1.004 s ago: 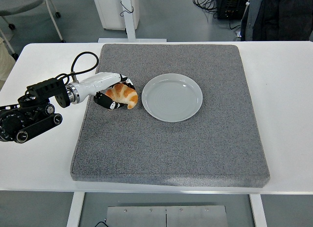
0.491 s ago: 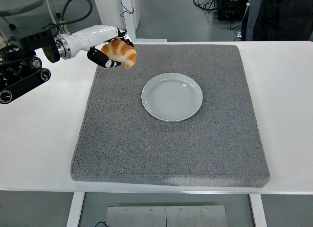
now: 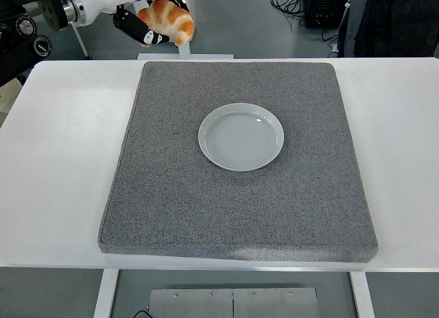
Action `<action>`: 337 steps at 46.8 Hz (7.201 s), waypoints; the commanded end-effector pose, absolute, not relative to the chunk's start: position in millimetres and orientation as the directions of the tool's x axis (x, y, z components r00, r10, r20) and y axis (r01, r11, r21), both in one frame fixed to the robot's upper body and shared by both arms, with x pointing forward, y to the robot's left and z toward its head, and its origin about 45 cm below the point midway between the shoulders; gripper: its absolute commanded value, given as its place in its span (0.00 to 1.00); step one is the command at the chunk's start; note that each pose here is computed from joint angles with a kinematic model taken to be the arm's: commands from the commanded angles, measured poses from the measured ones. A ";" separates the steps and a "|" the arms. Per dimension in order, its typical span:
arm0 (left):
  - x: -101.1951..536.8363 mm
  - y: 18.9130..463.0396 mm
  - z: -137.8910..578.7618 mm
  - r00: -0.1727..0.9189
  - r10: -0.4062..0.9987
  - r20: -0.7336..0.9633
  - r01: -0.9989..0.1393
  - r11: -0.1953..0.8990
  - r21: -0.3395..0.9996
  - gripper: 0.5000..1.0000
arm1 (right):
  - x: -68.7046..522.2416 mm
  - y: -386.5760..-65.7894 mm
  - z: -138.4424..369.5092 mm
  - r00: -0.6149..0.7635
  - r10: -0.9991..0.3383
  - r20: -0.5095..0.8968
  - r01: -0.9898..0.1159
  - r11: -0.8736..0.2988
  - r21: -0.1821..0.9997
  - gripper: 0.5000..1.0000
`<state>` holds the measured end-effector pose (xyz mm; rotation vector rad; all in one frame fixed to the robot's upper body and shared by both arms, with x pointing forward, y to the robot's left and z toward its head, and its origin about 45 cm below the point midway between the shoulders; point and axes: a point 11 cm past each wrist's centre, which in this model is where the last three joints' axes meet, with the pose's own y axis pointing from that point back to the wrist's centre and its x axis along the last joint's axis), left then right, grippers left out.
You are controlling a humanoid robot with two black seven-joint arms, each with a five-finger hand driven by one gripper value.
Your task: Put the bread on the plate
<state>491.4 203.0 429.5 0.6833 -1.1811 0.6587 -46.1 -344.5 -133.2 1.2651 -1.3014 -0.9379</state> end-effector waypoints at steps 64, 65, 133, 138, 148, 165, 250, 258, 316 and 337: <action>464.8 49.5 382.4 0.298 -0.114 0.948 -0.555 0.787 0.270 0.00 | -46.1 -344.6 -133.1 0.102 -0.983 0.154 -0.165 0.136 0.977 1.00; 464.2 48.7 379.9 0.301 -0.117 0.946 -0.552 0.788 0.273 0.00 | -46.1 -344.4 -133.2 0.103 -0.983 0.153 -0.165 0.134 0.977 1.00; 463.4 65.3 233.8 0.424 -0.188 0.886 -0.589 0.687 0.427 0.00 | -46.0 -344.6 -133.1 0.102 -0.983 0.154 -0.165 0.136 0.977 1.00; 462.4 67.8 228.7 0.416 -0.197 0.888 -0.590 0.684 0.428 0.00 | -46.1 -344.4 -133.2 0.103 -0.983 0.153 -0.165 0.134 0.977 1.00; 460.7 69.5 223.6 0.425 -0.195 0.884 -0.588 0.683 0.433 0.00 | -46.1 -344.6 -133.1 0.102 -0.983 0.154 -0.165 0.136 0.977 1.00; 459.0 71.8 218.4 0.429 -0.193 0.882 -0.589 0.681 0.435 0.00 | -46.1 -344.6 -133.2 0.103 -0.983 0.154 -0.165 0.136 0.977 1.00; 495.7 128.5 486.4 0.423 0.227 0.877 -0.692 0.706 0.151 0.98 | -46.1 -344.6 -133.2 0.103 -0.983 0.154 -0.165 0.136 0.977 1.00; 503.2 161.7 501.6 0.419 0.359 0.834 -0.762 0.638 0.108 0.98 | -46.1 -344.6 -133.2 0.103 -0.983 0.154 -0.165 0.136 0.977 1.00; 531.4 310.2 353.8 0.288 0.946 -0.149 -0.957 0.280 -0.072 0.98 | -46.1 -344.6 -133.2 0.103 -0.983 0.154 -0.165 0.136 0.977 1.00; 528.8 257.2 278.6 0.276 0.871 -0.406 -0.954 0.300 -0.004 1.00 | -46.1 -344.6 -133.2 0.103 -0.983 0.154 -0.165 0.136 0.977 1.00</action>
